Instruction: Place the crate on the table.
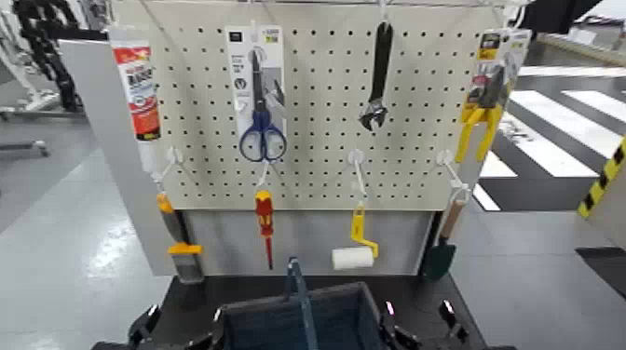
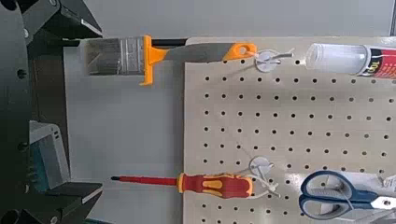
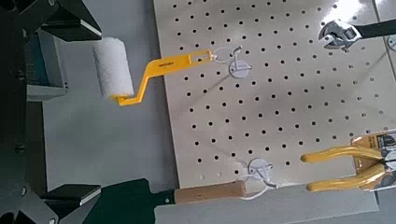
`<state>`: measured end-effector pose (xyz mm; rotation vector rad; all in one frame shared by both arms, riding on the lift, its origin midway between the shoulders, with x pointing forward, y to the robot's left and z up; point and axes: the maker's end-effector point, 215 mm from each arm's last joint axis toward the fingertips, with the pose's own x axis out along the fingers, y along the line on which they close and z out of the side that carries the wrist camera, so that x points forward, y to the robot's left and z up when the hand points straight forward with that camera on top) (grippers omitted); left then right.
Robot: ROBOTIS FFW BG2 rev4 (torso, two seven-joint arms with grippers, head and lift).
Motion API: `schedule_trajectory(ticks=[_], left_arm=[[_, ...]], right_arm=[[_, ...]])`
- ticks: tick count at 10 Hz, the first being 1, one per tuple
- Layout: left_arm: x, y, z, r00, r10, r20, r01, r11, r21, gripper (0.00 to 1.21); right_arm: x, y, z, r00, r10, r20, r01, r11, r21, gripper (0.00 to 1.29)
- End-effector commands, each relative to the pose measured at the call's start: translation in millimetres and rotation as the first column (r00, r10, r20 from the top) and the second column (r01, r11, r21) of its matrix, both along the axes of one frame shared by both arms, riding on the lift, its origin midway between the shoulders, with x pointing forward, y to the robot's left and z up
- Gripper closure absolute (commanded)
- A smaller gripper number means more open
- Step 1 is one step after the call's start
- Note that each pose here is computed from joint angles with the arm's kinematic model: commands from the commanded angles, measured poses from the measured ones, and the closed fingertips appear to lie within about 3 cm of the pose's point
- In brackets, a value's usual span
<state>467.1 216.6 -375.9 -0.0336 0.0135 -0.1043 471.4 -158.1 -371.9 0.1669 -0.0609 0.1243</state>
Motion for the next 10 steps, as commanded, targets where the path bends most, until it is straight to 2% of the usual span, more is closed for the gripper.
schedule_trajectory(ticks=[1, 10], left_arm=[[-3.8, 1.6, 0.1, 1.000, 0.016, 0.008, -0.016, 1.000, 0.006, 0.13], [-3.1, 3.7, 5.2, 0.998, 0.056, 0.040, -0.056, 0.998, 0.006, 0.12]], right_arm=[[-0.1, 0.4, -0.2, 1.000, 0.002, -0.001, -0.002, 1.000, 0.001, 0.15], [0.7, -0.3, 1.2, 1.000, -0.001, 0.002, 0.001, 1.000, 0.002, 0.14]])
